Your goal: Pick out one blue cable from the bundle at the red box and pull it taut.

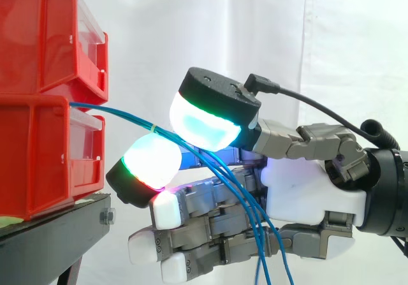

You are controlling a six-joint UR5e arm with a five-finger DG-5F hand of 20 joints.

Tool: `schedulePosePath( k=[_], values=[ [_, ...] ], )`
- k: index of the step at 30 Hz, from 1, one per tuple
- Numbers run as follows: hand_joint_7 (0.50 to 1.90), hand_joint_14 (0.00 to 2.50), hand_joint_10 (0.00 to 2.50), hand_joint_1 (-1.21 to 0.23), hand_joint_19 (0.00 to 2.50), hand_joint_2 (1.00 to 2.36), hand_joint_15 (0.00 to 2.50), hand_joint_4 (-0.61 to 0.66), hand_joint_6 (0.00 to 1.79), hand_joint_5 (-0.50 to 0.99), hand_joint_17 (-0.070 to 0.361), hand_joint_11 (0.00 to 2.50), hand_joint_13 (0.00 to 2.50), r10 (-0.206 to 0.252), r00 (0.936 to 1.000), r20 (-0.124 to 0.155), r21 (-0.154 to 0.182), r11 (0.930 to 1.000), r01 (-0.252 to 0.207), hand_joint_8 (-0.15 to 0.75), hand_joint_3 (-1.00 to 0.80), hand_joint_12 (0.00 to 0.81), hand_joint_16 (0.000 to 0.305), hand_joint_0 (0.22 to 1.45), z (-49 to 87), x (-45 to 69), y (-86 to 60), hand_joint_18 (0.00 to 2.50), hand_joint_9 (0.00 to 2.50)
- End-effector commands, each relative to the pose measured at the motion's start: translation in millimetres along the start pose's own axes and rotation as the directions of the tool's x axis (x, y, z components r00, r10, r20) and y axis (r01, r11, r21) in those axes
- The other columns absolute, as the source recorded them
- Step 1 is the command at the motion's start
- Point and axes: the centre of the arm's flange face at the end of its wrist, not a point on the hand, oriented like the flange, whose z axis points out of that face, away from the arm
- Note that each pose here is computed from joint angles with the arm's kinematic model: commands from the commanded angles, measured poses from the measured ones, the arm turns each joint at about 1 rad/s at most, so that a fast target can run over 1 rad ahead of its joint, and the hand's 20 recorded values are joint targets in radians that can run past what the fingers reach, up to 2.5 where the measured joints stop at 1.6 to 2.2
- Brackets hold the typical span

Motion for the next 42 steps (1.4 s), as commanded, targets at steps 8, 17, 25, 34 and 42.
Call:
schedulePosePath(
  k=[8, 17, 25, 34, 42],
  values=[
    [1.18, 0.02, 0.02, -0.56, 0.53, 1.01, 0.37, 0.05, 0.63, -0.06, 0.104, 0.52, 0.79, -0.002, 1.0, 0.0, 0.006, 1.0, 0.002, 0.255, -0.4, 0.293, 0.046, 0.59, -0.5, -0.9, -0.7, 0.61, 1.0],
    [0.89, 0.01, 0.02, -0.6, 0.51, 1.01, 0.38, 0.07, 0.82, -0.09, 0.127, 0.56, 0.84, -0.003, 1.0, -0.002, 0.009, 1.0, 0.003, 0.302, -0.17, 0.343, 0.057, 0.58, -0.4, -1.8, -0.6, 0.73, 1.04],
    [0.83, 0.01, 0.02, -0.64, 0.5, 1.01, 0.39, 0.09, 0.86, -0.1, 0.132, 0.59, 0.85, 0.005, 0.9998, -0.017, 0.042, 0.9991, -0.004, 0.313, -0.14, 0.351, 0.059, 0.58, 6.4, -6.8, 12.0, 0.75, 1.02],
    [0.8, 0.01, 0.02, -0.68, 0.5, 1.01, 0.4, 0.08, 0.89, -0.12, 0.133, 0.63, 0.84, 0.03, 0.999, -0.032, 0.112, 0.9933, -0.026, 0.32, -0.12, 0.354, 0.059, 0.58, 5.3, -11.0, 17.6, 0.75, 1.01],
    [0.78, 0.02, 0.02, -0.69, 0.5, 1.01, 0.4, 0.07, 0.9, -0.12, 0.133, 0.66, 0.84, 0.06, 0.9974, -0.039, 0.107, 0.9927, -0.056, 0.315, -0.12, 0.348, 0.059, 0.58, 7.1, -10.8, 20.3, 0.75, 1.0]
  ],
)
